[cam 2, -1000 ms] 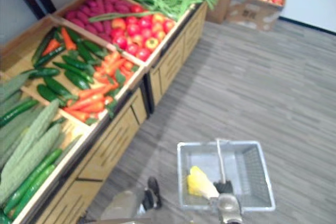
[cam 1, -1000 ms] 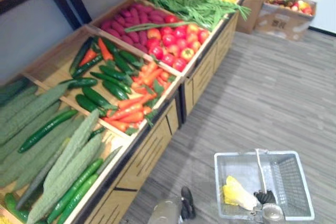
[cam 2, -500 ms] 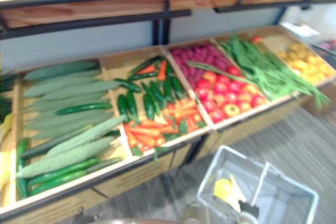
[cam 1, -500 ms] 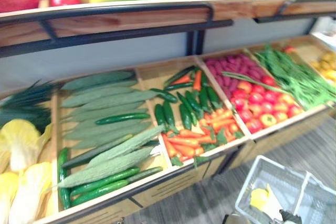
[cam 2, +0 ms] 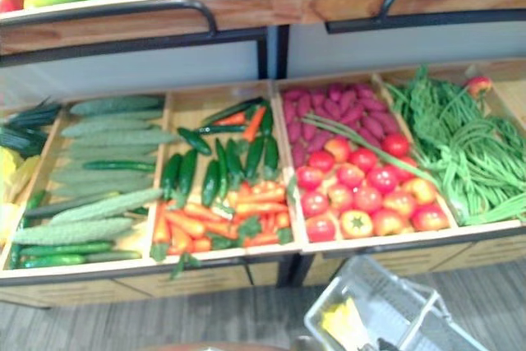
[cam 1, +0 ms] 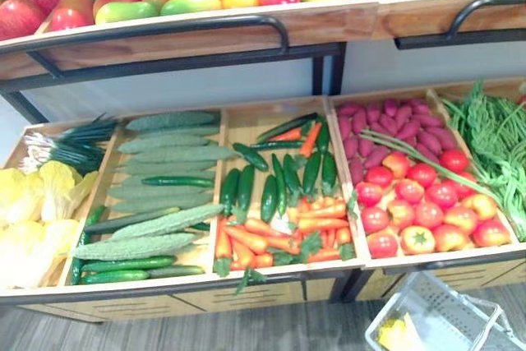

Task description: Pick vegetable in the basket

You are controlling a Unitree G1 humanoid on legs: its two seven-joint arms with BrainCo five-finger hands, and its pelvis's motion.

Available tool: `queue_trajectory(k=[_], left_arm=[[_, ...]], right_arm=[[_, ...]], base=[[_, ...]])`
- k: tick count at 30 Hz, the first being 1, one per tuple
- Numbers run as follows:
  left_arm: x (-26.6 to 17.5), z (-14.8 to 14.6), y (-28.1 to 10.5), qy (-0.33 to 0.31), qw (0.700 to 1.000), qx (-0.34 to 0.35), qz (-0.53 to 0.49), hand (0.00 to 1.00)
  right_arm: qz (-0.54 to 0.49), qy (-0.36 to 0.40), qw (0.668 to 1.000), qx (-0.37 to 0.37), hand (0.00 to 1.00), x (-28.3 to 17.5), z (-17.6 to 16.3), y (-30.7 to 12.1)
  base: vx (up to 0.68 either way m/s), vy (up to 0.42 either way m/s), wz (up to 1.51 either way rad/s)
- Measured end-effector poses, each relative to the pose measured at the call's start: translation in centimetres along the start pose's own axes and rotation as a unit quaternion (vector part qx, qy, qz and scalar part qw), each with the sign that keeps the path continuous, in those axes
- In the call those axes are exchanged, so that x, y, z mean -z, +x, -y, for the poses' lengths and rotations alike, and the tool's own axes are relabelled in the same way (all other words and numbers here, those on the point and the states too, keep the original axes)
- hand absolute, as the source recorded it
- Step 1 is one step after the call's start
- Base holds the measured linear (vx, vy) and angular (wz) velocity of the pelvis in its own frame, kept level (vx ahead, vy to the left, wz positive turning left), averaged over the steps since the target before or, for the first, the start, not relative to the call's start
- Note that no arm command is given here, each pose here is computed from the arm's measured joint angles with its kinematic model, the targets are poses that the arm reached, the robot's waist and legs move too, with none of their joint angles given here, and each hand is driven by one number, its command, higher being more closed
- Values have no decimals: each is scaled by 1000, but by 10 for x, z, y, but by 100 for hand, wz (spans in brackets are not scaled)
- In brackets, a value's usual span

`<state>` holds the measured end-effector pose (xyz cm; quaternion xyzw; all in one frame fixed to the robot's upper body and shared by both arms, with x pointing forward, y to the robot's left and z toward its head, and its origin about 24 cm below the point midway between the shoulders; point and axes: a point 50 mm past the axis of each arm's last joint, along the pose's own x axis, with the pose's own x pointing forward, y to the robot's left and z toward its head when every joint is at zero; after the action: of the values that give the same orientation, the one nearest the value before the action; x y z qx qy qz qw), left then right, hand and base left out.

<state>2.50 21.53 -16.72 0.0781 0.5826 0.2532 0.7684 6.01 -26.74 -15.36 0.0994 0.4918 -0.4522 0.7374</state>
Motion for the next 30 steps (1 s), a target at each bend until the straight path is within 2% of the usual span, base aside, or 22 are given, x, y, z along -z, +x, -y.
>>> queue_trajectory(k=[4,9,16,20,21,24,30], left_arm=[[3,-2,1,0,1000,-1,-15,0],[-4,-5,3,-19,1000,-13,-8,0],[-39,-50,6,-109,983,-136,59,0],[-76,-80,-7,-170,943,-243,147,0],[-96,-88,-20,-190,920,-277,200,0],[-134,-92,-51,-205,878,-301,310,0],[-195,-76,-117,-174,799,-281,503,0]], right_arm=[[6,-29,1000,-6,100,2,1,-1],[10,-31,999,-1,100,4,6,-1],[31,-31,999,5,100,8,17,-4],[39,-30,999,10,100,10,22,-5],[38,-30,999,10,100,12,22,-5],[39,-40,998,4,100,14,19,-6],[39,-50,998,-9,100,19,13,-9]], base=[[-94,0,38],[-87,115,23],[-28,84,2],[81,12,0],[87,7,4],[60,13,7],[-5,-1,0]])
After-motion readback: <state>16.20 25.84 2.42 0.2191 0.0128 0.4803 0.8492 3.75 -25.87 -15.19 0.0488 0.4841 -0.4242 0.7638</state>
